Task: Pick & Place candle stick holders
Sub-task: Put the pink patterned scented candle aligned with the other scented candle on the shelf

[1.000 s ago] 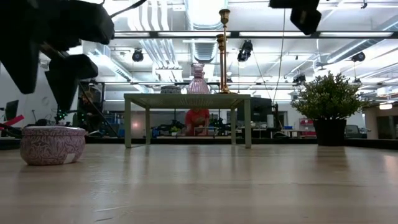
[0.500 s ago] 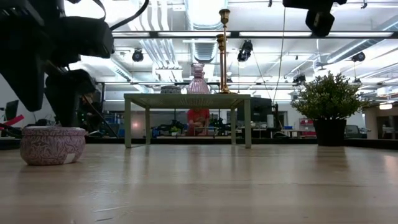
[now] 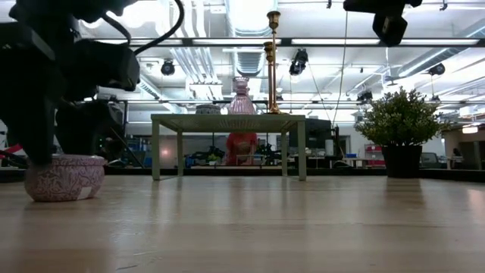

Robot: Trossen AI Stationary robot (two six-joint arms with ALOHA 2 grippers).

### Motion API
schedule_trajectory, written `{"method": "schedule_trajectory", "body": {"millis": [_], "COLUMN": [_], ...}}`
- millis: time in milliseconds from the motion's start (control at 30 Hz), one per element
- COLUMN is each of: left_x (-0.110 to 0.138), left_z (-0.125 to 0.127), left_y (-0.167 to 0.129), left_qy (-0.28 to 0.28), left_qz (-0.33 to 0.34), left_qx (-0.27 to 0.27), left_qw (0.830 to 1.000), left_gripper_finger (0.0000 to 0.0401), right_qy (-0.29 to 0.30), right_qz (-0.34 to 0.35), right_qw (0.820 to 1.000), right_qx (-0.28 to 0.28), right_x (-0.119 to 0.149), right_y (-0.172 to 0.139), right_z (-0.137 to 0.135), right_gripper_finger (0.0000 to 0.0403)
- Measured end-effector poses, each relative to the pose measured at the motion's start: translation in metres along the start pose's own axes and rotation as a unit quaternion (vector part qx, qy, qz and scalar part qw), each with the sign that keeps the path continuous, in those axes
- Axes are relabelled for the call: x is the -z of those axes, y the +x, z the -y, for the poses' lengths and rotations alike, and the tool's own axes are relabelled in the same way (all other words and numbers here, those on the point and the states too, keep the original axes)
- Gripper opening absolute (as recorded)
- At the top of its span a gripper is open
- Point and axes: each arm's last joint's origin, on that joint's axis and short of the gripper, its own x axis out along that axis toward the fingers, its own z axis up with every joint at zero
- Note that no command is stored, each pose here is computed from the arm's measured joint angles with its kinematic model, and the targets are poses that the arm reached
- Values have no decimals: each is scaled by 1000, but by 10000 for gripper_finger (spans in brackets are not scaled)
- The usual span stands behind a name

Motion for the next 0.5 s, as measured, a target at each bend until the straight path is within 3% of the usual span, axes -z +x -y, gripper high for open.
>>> {"method": "schedule_trajectory", "body": {"millis": [500], "left_x": [-3], "left_z": [-1], "left_y": [14], "left_qy": [3], "left_qz": [8], "left_qx": [-26], "left_qw": [1000], "left_gripper_finger": [324], "right_qy": [-29], "right_qz": [0], "right_qw": [1000], "right_qx": [-8], "right_x": [1], "right_y": [-5], "right_z": [2], "right_gripper_finger": [8]}}
